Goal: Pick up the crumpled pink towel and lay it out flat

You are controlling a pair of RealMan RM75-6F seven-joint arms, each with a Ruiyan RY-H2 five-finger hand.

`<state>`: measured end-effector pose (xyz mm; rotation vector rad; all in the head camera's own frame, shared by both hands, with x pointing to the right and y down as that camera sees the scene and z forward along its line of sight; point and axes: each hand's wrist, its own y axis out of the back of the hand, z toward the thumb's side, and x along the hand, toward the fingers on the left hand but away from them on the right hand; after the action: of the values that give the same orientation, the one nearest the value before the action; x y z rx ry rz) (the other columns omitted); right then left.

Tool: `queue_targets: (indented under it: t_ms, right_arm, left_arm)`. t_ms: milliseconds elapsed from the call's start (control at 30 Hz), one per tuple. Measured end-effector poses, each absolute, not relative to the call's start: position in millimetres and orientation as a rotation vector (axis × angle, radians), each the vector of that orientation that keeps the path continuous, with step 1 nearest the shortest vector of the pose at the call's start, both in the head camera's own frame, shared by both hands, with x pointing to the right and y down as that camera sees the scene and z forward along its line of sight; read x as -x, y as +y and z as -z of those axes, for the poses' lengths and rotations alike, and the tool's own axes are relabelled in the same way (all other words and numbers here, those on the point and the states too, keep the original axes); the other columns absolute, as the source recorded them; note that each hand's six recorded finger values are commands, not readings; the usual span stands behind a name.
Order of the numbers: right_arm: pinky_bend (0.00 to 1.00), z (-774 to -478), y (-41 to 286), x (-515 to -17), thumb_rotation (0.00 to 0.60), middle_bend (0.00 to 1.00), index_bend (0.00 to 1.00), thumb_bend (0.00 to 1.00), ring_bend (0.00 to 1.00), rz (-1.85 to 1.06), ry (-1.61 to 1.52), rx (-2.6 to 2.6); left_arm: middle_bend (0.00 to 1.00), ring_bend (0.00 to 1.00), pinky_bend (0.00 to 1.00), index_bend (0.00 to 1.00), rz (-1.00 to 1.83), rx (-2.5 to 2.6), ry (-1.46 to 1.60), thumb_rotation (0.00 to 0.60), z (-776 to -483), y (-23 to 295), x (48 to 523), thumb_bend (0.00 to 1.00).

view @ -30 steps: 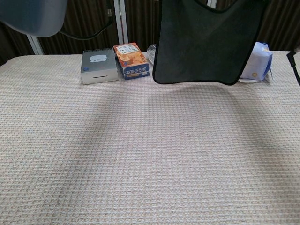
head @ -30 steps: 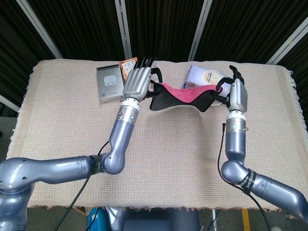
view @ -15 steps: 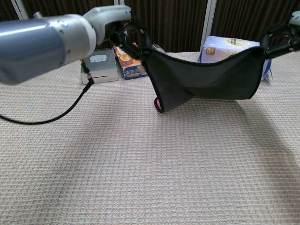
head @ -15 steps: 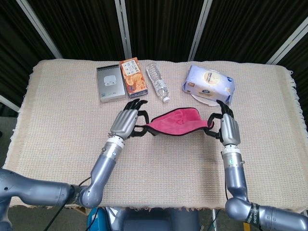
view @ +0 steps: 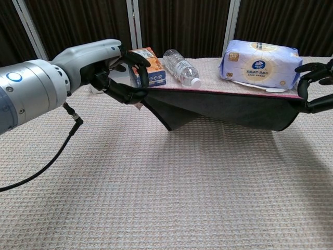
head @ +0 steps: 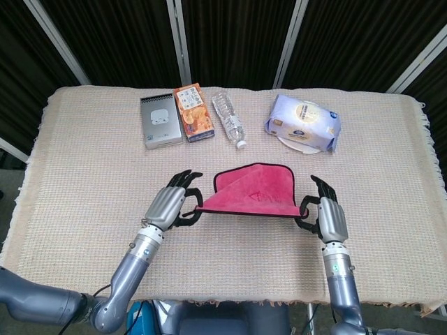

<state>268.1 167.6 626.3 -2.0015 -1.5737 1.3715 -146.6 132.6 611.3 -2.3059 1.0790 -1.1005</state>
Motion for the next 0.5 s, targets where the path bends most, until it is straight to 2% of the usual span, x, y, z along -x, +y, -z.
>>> queue_targets:
  t_ms: [500]
  right_arm:
    - [0.0,-623.7,200.8,-271.1,0.6,0.11,0.72,0.68,0.0,-1.381,-1.541,2.023]
  left_arm:
    - [0.09,0.0,0.02,0.79,1.07,2.312,1.051,0.6,-602.3,161.6,165.6,0.66]
